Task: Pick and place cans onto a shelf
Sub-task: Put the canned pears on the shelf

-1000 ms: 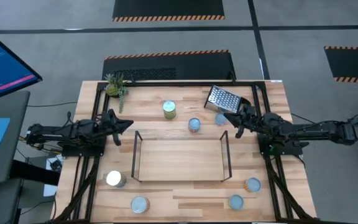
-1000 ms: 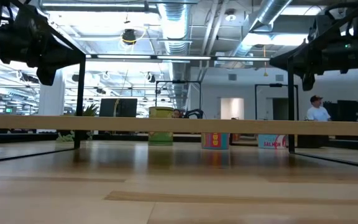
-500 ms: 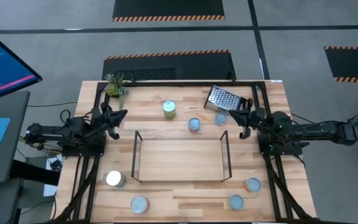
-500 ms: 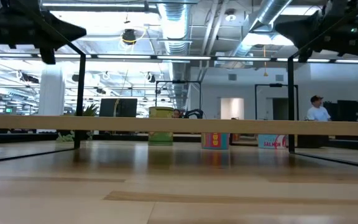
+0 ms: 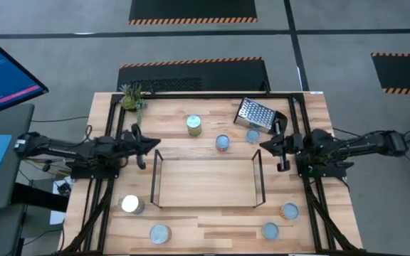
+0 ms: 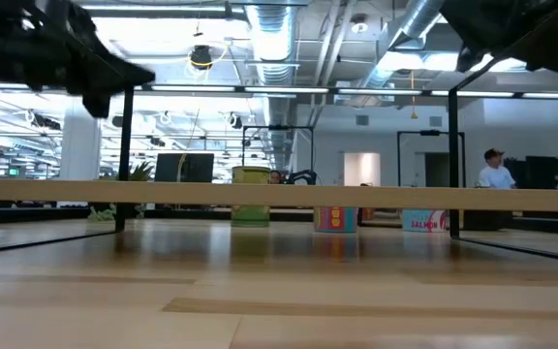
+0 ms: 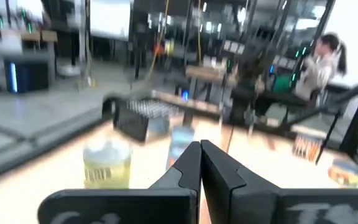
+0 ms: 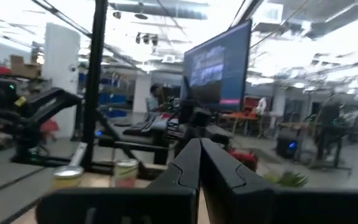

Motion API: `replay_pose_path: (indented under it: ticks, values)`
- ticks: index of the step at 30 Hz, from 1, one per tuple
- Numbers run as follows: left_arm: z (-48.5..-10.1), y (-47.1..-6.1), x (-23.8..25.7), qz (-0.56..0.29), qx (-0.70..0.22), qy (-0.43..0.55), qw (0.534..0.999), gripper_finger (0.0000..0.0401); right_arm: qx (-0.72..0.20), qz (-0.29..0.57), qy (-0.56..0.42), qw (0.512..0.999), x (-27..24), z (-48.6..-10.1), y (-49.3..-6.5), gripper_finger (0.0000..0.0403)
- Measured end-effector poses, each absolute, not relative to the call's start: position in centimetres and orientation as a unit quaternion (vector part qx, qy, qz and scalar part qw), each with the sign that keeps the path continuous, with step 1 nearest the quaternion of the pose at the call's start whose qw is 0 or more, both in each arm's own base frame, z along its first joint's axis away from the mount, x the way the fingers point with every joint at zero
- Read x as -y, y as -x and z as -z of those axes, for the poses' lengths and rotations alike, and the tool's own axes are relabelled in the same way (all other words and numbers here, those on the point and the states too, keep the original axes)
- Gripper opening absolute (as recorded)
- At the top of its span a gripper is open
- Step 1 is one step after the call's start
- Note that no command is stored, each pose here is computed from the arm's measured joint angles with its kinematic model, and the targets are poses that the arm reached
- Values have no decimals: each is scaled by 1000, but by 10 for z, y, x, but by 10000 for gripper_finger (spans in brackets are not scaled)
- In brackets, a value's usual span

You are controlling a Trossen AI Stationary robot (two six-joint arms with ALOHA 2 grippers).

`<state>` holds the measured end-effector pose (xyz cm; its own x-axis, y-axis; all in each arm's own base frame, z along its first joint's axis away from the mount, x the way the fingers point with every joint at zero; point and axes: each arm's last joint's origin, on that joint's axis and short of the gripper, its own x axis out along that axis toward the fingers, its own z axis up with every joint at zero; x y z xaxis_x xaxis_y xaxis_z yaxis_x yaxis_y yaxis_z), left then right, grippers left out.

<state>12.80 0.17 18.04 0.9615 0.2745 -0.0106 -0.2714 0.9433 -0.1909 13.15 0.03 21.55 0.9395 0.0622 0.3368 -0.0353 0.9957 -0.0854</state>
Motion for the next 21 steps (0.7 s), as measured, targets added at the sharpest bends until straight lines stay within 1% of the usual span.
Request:
replay_pose_path:
  ticks: [3,5,7,9,11,12,14,17,19,21]
  values:
    - [-174,-136,-1,-140,-11,105,985,0,144,-26,-28,989,-2,-212,-140,33]
    - [-181,-141,-1,-131,23,92,987,0,125,-22,-35,991,-3,-215,-149,33]
    - [-196,-146,2,-96,76,54,991,0,126,-18,-22,992,-5,-228,-160,33]
    - [-212,-149,4,-66,126,-4,990,0,136,-19,-5,991,-6,-245,-175,33]
    - [-227,-152,4,-72,158,-68,982,0,136,-17,13,990,-7,-262,-192,33]
    - [-235,-153,3,-99,169,-91,976,0,133,-16,23,991,-7,-269,-202,33]
    - [-254,-156,-1,-185,178,-121,959,0,128,-15,51,990,-8,-290,-220,33]
    - [-278,-157,-7,-306,151,-173,924,0,78,8,90,993,-5,-323,-239,33]
    - [-299,-156,-8,-347,142,-194,906,0,24,49,103,993,1,-346,-244,33]
    - [-320,-154,-9,-366,131,-197,900,0,-21,96,106,990,10,-371,-242,33]
